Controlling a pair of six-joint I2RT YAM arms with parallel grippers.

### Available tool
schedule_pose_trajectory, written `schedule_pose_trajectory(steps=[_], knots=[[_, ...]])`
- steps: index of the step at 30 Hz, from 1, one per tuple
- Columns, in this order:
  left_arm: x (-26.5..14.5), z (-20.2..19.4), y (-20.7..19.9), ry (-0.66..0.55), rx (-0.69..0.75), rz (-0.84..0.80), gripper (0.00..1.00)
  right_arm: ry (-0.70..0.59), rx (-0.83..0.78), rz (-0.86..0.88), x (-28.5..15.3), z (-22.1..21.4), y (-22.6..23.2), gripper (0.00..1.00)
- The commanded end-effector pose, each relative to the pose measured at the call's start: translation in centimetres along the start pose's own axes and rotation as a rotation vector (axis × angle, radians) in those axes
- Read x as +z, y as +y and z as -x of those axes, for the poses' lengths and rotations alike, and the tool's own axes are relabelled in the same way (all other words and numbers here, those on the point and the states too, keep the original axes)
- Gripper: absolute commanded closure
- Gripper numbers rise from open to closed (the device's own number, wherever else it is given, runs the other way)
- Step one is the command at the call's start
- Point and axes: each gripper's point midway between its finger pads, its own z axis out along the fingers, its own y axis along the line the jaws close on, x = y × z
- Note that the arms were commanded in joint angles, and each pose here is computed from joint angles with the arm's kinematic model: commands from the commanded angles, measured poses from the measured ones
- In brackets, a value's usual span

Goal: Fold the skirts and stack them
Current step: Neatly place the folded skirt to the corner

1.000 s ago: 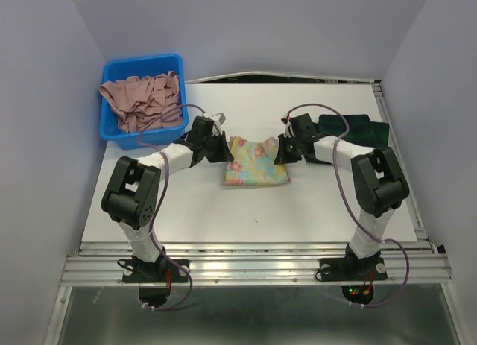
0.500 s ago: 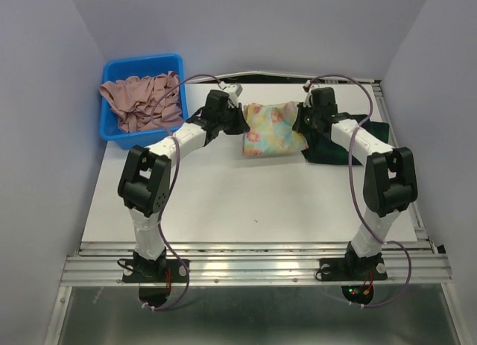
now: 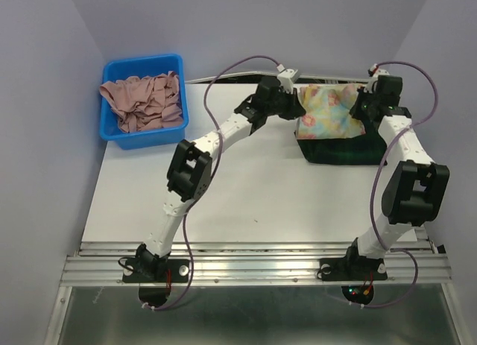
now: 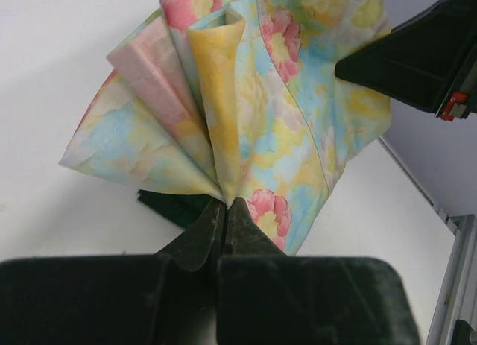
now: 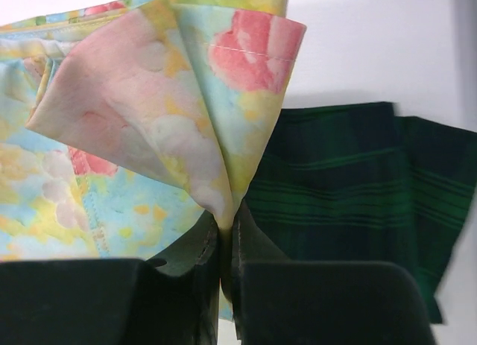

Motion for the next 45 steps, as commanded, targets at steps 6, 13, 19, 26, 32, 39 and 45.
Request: schedule_pose_trajectory(steps=[6, 13, 19, 26, 32, 39, 45], knots=[[5.0, 2.0, -7.1, -0.143, 0.038, -0.185, 1.0, -0.088, -0.052, -0.166, -3.1, 3.3, -10.6, 0.99], [9.1, -2.3, -4.5, -0.145, 0.039, -0.157, 1.0, 0.029, -0.033, -0.212, -0.7, -2.4, -14.0, 1.0], [10.4, -5.4, -2.2, -0.097, 0.037, -0.122, 1.0, 0.132, -0.014, -0.226, 2.1, -6.9, -15.1, 0.99], [10.1, -5.6, -2.2, -0.087, 0.035, -0.123, 0.72, 0.165, -0.002, -0.24, 3.8, -8.1, -15.8, 0.93], [7.4, -1.1, -4.2, -0.138, 0.099, -0.12, 0.35, 0.091, 0.01, -0.228, 2.8, -5.0, -15.3, 0.3], [-0.6, 5.9, -6.1, -0.137, 0.221, -0.032, 0.01, -0.024, -0.001, -0.104, -0.9, 2.3, -12.1, 0.0], [-8.6, 7.3, -2.6, -0.048, 0.239, 0.072, 0.02, -0.088, 0.008, 0.086, -4.9, 6.6, -7.6, 0.0]])
